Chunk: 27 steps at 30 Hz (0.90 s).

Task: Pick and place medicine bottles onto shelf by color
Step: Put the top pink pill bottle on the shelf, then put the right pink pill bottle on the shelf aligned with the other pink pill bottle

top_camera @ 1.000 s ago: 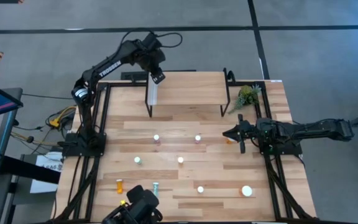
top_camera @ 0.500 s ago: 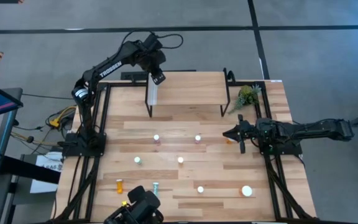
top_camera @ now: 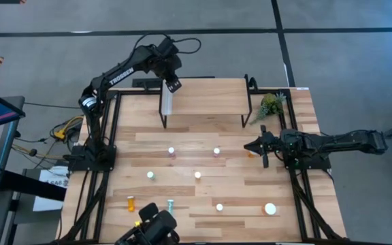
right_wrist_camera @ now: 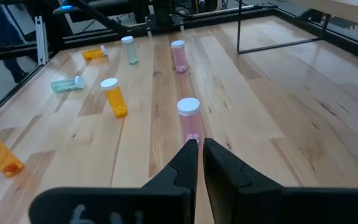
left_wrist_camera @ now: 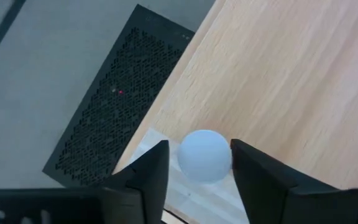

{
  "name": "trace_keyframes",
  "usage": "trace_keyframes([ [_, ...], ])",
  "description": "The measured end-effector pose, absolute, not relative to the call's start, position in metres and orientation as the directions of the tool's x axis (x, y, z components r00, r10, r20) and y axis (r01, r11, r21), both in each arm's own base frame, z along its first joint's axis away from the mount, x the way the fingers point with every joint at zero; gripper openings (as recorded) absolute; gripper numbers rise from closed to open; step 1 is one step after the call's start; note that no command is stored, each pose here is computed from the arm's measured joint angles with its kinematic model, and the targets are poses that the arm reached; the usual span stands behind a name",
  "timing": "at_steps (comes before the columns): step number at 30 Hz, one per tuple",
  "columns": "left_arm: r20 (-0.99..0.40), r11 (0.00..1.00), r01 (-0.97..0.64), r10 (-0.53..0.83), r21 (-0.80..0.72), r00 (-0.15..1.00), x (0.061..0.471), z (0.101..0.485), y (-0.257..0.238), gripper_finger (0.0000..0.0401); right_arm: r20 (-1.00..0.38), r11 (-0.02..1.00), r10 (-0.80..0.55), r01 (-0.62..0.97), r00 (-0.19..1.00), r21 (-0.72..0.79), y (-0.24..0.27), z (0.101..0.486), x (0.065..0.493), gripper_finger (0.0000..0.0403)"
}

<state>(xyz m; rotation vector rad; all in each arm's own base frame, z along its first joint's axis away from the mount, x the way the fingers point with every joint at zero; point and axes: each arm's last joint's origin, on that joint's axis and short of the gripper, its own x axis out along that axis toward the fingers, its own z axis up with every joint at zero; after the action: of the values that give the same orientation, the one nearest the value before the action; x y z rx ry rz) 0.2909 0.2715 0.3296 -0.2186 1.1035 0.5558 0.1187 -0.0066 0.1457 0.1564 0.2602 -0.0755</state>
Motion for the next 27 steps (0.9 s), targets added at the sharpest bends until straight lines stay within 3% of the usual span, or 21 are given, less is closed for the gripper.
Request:
trace_keyframes([
  [6, -0.889, 0.851, -0.515, 0.313, 0.106, 0.334, 0.2932, 0.3297, 0.2689, 0.0191, -0.262, 0.985, -0.054, 0.094, 0.964, 0.144, -0.0066, 0.1458, 0.1187, 0.0051],
  [27, -0.902, 0.824, -0.550, 0.334, 0.139, 0.274, 0.2879, 0.3364, 0.2668, 0.0193, -0.262, 0.985, -0.054, 0.094, 0.964, 0.144, -0.0066, 0.1458, 0.1187, 0.0051],
])
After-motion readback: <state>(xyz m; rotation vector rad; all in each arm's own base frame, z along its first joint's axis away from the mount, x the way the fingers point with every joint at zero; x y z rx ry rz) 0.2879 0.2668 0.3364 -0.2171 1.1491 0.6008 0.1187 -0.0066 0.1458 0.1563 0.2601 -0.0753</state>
